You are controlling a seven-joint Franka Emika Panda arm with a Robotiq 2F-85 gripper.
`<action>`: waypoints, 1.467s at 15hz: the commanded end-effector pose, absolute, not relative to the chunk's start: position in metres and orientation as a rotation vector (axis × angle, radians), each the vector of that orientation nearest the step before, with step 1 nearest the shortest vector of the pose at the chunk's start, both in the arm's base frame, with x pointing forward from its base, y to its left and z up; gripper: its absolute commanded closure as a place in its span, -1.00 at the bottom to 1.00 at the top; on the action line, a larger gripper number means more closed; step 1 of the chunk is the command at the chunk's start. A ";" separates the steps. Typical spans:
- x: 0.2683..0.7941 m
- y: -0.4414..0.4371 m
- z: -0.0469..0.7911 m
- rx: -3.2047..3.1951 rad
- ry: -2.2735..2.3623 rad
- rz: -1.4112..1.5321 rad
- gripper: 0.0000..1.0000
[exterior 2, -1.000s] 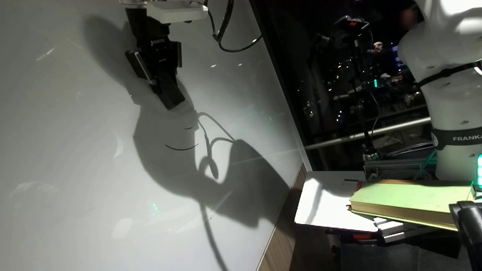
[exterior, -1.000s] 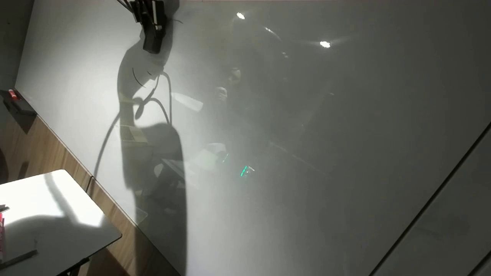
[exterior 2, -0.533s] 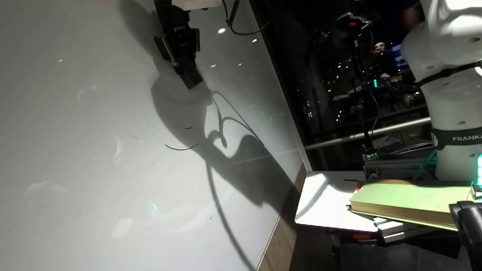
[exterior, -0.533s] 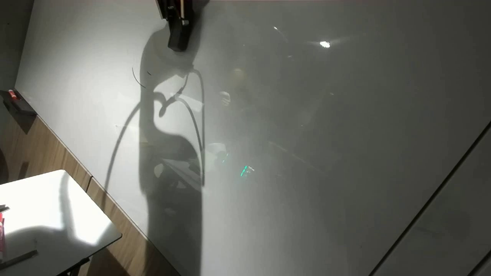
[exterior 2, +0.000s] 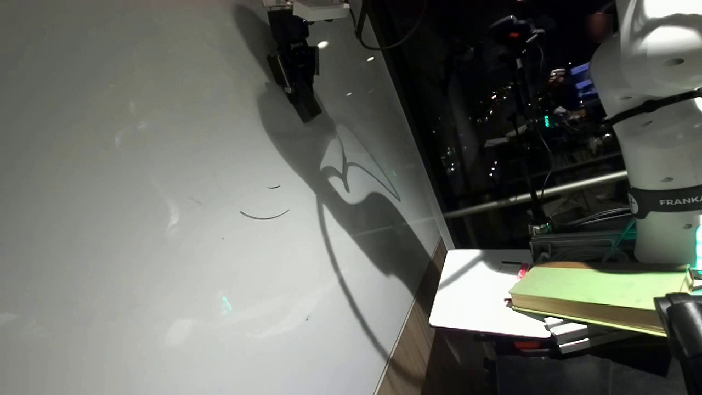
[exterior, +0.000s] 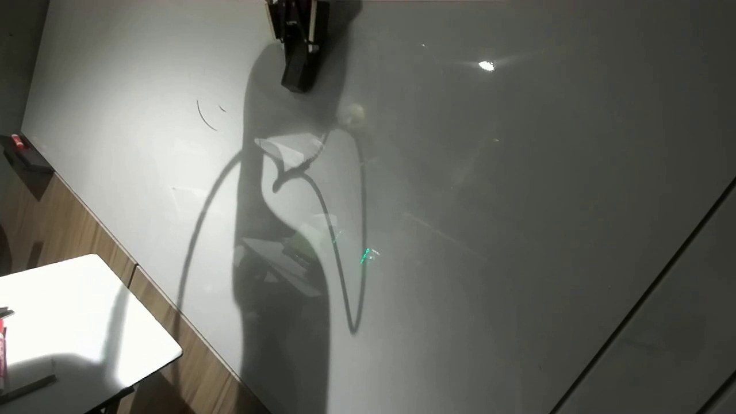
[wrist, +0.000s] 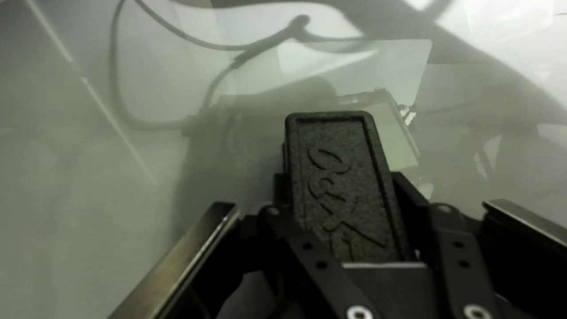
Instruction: Use the duster to rub the smiley face off of the board
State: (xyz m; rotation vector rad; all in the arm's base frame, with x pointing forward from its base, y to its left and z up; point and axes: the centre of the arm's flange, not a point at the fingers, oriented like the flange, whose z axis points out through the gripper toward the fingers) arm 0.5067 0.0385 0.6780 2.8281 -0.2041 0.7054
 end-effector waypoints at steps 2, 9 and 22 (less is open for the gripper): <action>0.479 0.067 0.616 2.908 -0.113 0.734 0.38; 0.465 0.134 0.548 2.937 0.025 0.732 0.38; 0.503 0.167 0.510 2.964 0.045 0.815 0.38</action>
